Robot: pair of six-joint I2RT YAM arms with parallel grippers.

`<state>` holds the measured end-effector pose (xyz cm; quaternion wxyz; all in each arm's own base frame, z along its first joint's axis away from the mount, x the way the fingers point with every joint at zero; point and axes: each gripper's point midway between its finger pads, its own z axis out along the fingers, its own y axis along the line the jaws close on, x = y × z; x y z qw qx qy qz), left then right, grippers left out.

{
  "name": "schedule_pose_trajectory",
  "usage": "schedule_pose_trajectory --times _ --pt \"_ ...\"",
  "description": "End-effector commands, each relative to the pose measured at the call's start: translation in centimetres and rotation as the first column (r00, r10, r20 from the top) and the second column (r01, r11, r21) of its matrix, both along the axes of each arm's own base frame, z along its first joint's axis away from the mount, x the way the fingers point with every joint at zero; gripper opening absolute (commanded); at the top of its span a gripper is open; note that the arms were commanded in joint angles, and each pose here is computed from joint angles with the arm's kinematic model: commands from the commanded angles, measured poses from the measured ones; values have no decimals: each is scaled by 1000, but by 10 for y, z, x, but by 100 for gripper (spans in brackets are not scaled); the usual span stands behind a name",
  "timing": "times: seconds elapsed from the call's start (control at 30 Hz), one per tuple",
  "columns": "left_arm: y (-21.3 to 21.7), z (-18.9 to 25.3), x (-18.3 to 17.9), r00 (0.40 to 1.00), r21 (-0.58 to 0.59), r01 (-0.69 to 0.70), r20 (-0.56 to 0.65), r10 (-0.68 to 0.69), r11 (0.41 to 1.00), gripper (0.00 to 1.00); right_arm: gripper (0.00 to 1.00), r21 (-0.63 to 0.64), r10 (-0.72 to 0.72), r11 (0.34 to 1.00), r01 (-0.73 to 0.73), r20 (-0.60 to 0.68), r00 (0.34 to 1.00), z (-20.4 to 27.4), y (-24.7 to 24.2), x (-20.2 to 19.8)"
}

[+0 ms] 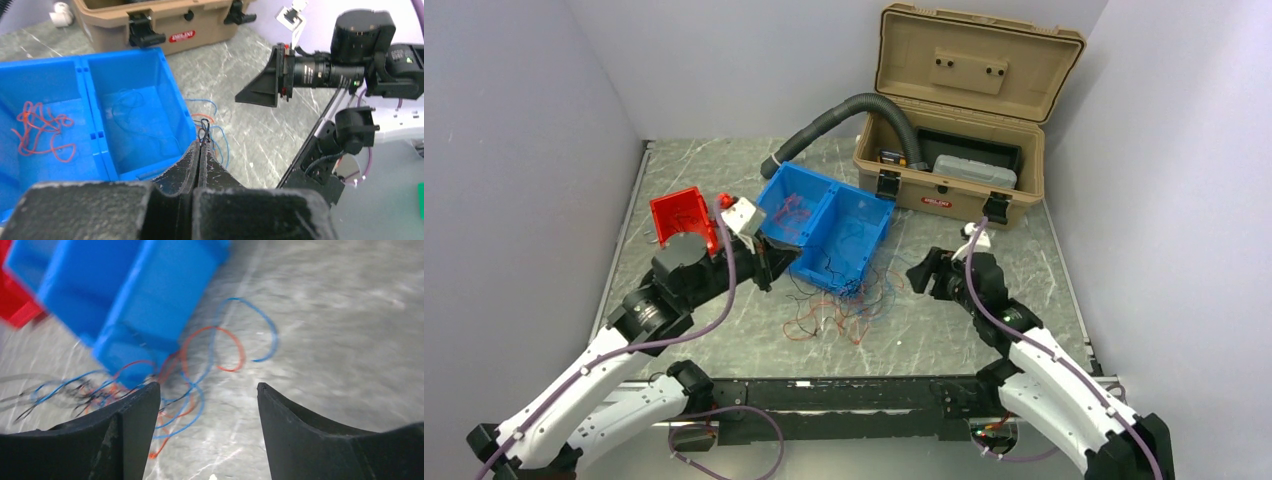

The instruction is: Untangle the cables

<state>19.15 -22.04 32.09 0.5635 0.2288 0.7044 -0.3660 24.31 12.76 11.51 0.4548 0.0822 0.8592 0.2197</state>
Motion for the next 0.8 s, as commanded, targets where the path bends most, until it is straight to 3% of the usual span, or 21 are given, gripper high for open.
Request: schedule_pose_trajectory --times 0.0,0.33,0.6,0.67,0.77 --pt "-12 7 -9 994 15 103 36 -104 995 0 74 47 385 916 -398 173 907 41 66 -3" --pt "-7 10 -11 995 17 92 47 -92 996 0 72 -48 622 776 -629 218 752 38 140 -22" --pt "-4 15 -13 994 9 86 64 -86 996 0 66 -64 575 817 -573 177 799 2 164 -2" --pt "-3 16 -12 994 15 83 65 -83 996 0 57 -69 530 848 -526 153 834 -7 166 7" --pt "5 18 -7 998 27 23 59 -25 999 0 18 -54 421 907 -418 116 899 -15 155 18"
